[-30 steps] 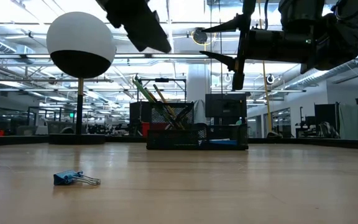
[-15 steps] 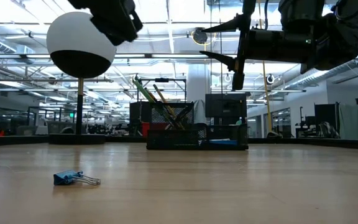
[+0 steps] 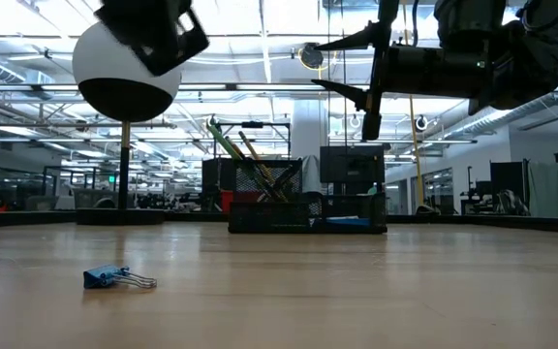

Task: Pick and place office supplies into organizer
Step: Put the blue binder clip into the black desk organizer

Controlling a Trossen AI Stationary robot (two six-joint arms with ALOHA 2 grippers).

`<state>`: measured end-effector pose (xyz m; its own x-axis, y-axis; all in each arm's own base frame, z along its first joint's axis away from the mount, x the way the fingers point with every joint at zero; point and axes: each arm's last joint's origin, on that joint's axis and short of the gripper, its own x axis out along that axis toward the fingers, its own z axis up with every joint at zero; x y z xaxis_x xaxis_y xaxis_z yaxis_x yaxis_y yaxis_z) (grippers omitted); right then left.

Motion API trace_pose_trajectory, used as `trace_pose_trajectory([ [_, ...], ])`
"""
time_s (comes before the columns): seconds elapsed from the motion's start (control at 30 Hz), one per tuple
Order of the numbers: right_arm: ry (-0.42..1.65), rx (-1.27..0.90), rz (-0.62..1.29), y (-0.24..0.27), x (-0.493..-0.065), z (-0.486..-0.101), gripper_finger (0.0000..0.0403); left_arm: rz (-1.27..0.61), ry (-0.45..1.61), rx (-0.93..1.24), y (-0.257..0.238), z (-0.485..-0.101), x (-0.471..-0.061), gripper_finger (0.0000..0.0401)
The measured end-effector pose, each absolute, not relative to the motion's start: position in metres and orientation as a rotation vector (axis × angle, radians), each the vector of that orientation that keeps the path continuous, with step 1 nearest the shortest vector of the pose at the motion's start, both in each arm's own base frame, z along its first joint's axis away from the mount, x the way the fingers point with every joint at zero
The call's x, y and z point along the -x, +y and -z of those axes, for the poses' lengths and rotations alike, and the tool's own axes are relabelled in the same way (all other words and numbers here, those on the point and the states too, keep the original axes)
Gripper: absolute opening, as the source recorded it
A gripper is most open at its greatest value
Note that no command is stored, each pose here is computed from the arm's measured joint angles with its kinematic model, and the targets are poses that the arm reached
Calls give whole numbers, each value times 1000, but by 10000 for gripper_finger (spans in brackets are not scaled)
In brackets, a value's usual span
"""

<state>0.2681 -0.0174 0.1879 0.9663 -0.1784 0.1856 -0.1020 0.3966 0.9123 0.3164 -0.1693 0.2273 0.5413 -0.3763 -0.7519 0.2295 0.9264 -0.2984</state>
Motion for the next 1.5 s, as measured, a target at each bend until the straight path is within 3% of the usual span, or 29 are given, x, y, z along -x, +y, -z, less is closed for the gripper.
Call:
trace_pose_trajectory([
  [0.47, -250, -1166, 64, -17, -268, -186, 181, 262, 1155, 23, -199, -223, -344, 108],
  [0.83, -230, -1166, 76, -17, -269, -183, 181, 188, 1254, 98, -206, -199, -353, 108],
  [1.5, -231, -1166, 76, -17, -269, -183, 181, 175, 1257, 118, -202, -195, -357, 108],
])
